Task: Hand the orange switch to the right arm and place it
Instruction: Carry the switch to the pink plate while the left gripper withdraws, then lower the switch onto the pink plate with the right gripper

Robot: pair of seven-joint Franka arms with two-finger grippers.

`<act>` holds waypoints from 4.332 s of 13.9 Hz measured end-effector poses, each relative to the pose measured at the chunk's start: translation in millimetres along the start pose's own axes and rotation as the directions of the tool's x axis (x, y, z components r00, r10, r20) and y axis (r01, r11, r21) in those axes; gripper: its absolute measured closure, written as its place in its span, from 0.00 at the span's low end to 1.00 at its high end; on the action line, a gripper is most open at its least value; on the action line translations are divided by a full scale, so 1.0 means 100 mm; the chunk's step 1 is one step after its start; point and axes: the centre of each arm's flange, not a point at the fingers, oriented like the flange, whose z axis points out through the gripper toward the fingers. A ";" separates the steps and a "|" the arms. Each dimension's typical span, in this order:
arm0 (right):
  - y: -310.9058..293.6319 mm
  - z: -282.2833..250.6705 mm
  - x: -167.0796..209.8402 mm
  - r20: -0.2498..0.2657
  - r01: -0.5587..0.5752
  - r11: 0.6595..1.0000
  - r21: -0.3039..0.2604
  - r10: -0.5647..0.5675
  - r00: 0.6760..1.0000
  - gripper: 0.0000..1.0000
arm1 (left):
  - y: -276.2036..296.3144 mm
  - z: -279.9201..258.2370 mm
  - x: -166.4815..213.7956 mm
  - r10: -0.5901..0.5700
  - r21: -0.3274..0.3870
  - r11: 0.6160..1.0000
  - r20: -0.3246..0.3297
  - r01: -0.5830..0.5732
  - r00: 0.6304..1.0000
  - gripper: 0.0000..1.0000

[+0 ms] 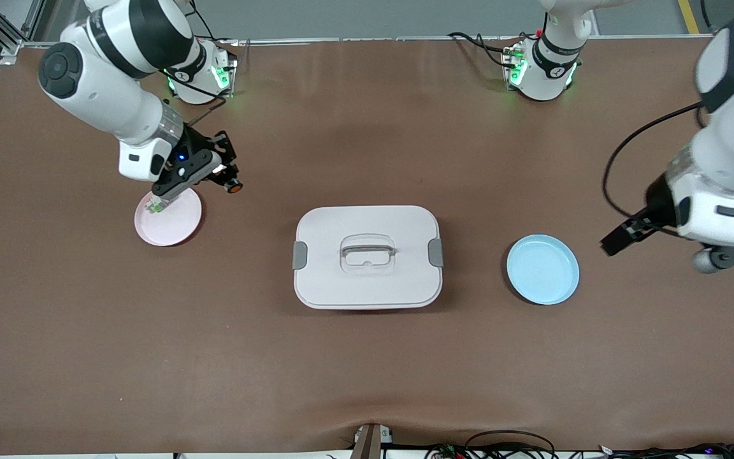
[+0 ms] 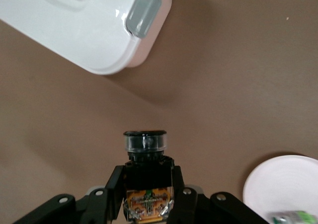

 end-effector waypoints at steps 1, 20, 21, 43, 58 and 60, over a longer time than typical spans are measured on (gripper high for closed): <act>0.08 -0.03 -0.05 0.015 0.043 0.999 -0.005 -0.043 0.999 0.58 | -0.13 -0.01 0.02 0.025 0.021 0.999 0.021 -0.026 0.999 0.00; 1.35 0.76 -1.01 0.090 0.595 0.791 -0.138 -0.589 0.803 0.58 | -1.12 -0.42 -0.46 0.309 -0.009 0.951 0.016 -0.309 0.951 0.00; 1.40 0.84 -1.09 0.089 0.612 0.776 -0.152 -0.606 0.790 0.58 | -1.13 -0.43 -0.49 0.312 -0.009 0.950 0.016 -0.311 0.950 0.00; 2.21 2.14 -1.95 -0.051 0.777 0.612 -0.145 -0.789 0.612 0.58 | -1.06 -0.43 -0.58 0.384 -0.016 0.923 0.019 -0.383 0.923 0.00; 2.27 2.25 -1.64 0.006 0.801 0.570 -0.183 -0.814 0.580 0.51 | -0.97 -0.43 -0.63 0.401 -0.015 0.916 0.017 -0.401 0.916 0.00; 2.29 2.23 -1.63 0.006 0.799 0.571 -0.189 -0.813 0.582 0.31 | -0.98 -0.43 -0.63 0.400 -0.015 0.916 0.017 -0.400 0.916 0.00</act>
